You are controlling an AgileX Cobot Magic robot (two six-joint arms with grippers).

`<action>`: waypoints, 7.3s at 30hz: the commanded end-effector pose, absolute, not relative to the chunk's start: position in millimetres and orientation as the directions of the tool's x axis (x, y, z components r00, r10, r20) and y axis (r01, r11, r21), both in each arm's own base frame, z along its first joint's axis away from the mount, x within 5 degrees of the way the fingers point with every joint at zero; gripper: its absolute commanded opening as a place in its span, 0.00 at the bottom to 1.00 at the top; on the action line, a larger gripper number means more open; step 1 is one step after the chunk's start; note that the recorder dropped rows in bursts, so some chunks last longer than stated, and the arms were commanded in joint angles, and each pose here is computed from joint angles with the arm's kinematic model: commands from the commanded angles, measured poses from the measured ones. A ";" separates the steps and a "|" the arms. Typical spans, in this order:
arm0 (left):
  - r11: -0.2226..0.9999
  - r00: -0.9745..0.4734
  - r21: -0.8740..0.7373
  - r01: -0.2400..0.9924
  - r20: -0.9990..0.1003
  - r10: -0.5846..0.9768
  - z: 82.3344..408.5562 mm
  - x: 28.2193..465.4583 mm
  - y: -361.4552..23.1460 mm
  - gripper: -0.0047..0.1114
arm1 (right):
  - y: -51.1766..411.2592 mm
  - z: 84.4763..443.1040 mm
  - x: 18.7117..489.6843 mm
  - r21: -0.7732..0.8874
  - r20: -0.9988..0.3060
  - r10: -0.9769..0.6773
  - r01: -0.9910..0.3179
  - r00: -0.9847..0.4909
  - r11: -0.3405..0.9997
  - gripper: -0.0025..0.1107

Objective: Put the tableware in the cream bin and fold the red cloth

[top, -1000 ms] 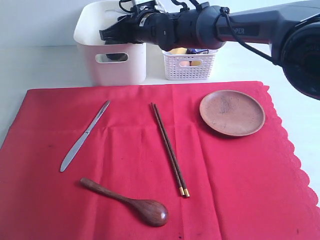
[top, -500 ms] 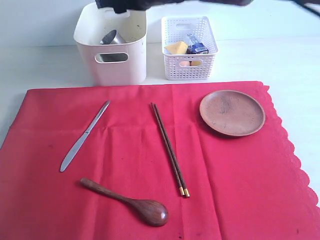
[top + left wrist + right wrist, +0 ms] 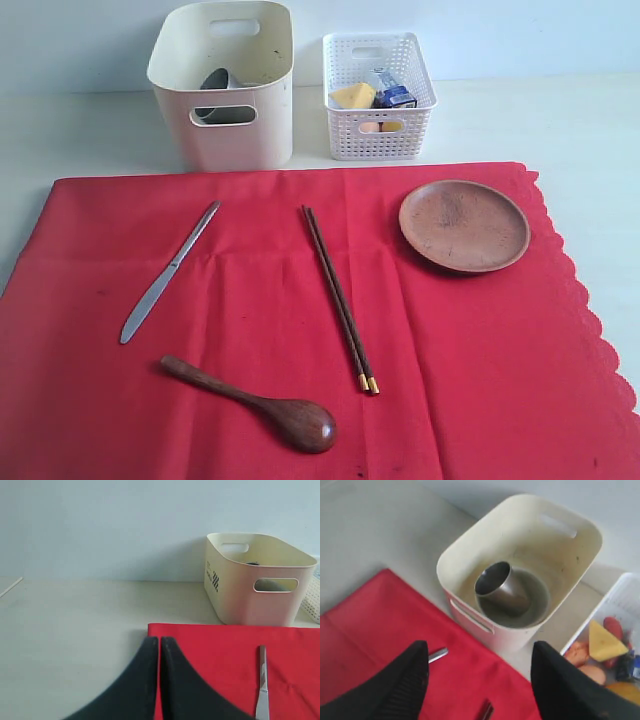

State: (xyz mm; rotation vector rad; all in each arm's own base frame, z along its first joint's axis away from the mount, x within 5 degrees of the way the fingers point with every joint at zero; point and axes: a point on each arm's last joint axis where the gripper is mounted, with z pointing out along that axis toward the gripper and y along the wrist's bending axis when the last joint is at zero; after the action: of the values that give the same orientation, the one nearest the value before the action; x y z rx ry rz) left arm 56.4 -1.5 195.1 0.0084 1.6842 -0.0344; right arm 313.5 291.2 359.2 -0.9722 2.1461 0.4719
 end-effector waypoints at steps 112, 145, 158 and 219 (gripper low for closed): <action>0.999 -0.106 -0.025 0.024 -0.994 -0.022 195.6 55.9 -1.4 0.07 | 286.4 138.1 239.6 0.061 -0.304 -0.755 -0.802 -0.582 0.594 0.48; 0.999 -0.106 -0.025 0.024 -0.994 -0.022 195.6 55.9 -1.4 0.07 | 284.7 108.0 252.7 -0.071 -0.274 -0.797 -0.815 -0.539 0.575 0.02; 0.999 -0.106 -0.025 0.024 -0.994 -0.022 195.6 55.9 -1.4 0.07 | 283.5 107.5 251.5 -0.048 -0.260 -0.754 -0.772 -0.604 0.634 0.39; 0.999 -0.106 -0.025 0.024 -0.994 -0.022 195.6 55.9 -1.4 0.07 | 294.9 132.9 258.2 -0.002 -0.238 -0.706 -0.726 -0.667 0.687 0.61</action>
State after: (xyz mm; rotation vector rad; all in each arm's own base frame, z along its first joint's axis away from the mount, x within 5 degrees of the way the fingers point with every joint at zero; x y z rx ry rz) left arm 56.4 -1.5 195.1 0.0084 1.6842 -0.0344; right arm 255.9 294.4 126.6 -1.1562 2.7006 0.1431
